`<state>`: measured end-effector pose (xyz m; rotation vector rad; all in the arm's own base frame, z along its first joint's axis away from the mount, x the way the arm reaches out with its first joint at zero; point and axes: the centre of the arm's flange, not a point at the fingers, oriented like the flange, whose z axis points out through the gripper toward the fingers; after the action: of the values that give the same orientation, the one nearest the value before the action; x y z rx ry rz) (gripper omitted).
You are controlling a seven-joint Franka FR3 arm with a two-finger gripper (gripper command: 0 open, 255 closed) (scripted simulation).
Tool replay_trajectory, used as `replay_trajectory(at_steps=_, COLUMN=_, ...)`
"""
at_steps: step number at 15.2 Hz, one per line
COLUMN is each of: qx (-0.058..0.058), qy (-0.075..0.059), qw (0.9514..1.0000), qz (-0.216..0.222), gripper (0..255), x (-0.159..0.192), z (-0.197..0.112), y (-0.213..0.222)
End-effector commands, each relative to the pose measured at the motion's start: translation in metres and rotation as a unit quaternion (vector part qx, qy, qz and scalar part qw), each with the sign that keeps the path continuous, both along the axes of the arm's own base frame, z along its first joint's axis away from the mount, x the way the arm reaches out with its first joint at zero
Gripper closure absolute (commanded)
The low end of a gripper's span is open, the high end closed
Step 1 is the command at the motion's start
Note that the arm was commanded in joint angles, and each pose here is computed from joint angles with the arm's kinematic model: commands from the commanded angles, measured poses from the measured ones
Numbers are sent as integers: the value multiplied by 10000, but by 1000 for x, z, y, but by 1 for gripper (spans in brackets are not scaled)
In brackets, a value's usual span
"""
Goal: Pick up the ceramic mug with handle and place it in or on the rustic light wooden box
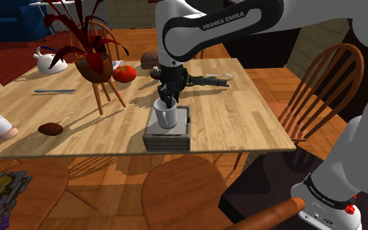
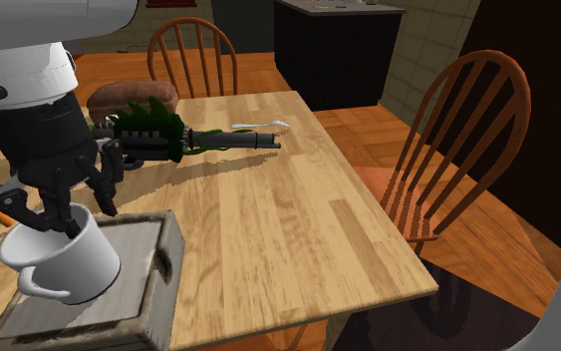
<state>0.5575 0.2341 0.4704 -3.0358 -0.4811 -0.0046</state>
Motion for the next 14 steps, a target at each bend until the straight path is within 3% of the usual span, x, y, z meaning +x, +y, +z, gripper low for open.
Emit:
replay_trajectory(at_steps=1, qx=0, qy=-1, qw=10000, qz=0, gripper=0, x=0, z=0, y=0)
replay_trajectory(at_steps=5, qx=0, qy=-1, qw=10000, qz=0, gripper=0, x=0, z=0, y=0)
replay_trajectory(at_steps=9, qx=0, qy=-1, qw=10000, qz=0, gripper=0, x=0, z=50, y=-3)
replay_trajectory(at_steps=14, qx=0, qy=-1, qw=10000, qz=0, gripper=0, x=0, z=50, y=-3)
